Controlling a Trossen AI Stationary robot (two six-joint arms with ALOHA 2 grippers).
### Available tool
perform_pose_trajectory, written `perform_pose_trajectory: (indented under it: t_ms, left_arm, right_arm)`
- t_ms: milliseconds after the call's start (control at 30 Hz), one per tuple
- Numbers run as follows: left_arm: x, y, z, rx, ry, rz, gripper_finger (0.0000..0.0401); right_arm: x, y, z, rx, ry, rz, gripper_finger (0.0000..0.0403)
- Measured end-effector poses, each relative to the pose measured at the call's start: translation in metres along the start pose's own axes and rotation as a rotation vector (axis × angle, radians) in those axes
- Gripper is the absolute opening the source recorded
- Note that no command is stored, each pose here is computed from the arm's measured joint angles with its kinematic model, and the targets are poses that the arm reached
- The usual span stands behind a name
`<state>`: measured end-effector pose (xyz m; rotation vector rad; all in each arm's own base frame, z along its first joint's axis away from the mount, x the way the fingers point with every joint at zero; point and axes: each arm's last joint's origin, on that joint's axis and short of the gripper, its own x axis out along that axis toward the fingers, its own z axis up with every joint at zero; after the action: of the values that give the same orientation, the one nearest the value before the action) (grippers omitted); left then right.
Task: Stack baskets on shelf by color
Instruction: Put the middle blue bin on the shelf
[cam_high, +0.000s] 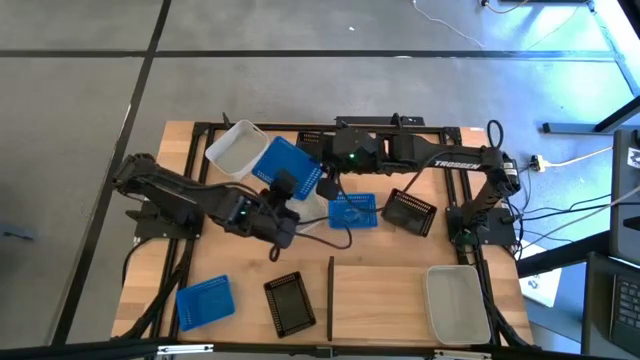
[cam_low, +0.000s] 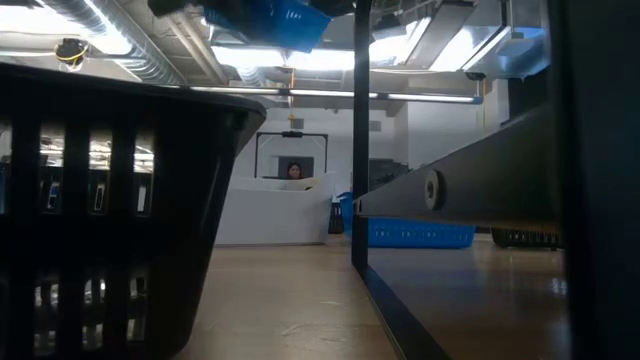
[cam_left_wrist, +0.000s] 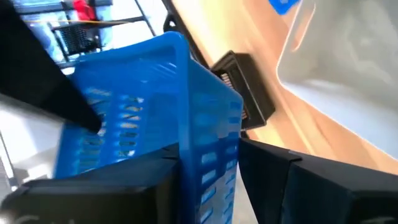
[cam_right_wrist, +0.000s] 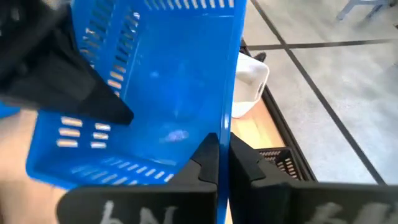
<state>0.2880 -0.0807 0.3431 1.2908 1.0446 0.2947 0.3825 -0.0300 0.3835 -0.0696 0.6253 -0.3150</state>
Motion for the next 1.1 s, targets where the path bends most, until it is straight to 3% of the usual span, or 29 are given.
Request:
perform_pose_trajectory:
  t_ms: [200,367,733,867,1100]
  left_arm:
    - [-0.005,0.008,-0.003,-0.064,-0.068,-0.014,0.0102]
    - [-0.004,0.016,-0.004,-0.169,-0.196,-0.106,0.0102]
    - [0.014,0.023,-0.008,-0.341,-0.253,-0.239,0.0101]
    - [0.008,0.023,-0.010,-0.378,-0.251,-0.227,0.0101]
    - [-0.026,0.032,-0.029,-0.539,-0.252,-0.102,0.0101]
  right_arm:
    - [-0.007,-0.002,0.001,0.003,-0.009,0.039,0.0003]
    - [-0.003,-0.001,-0.002,-0.025,0.020,0.029,0.0003]
    - [-0.003,-0.006,-0.008,-0.138,0.085,-0.166,0.0003]
    - [-0.009,-0.011,-0.013,-0.124,0.143,-0.242,0.0003]
    - [-0.052,-0.013,-0.017,-0.003,0.156,-0.310,0.0002]
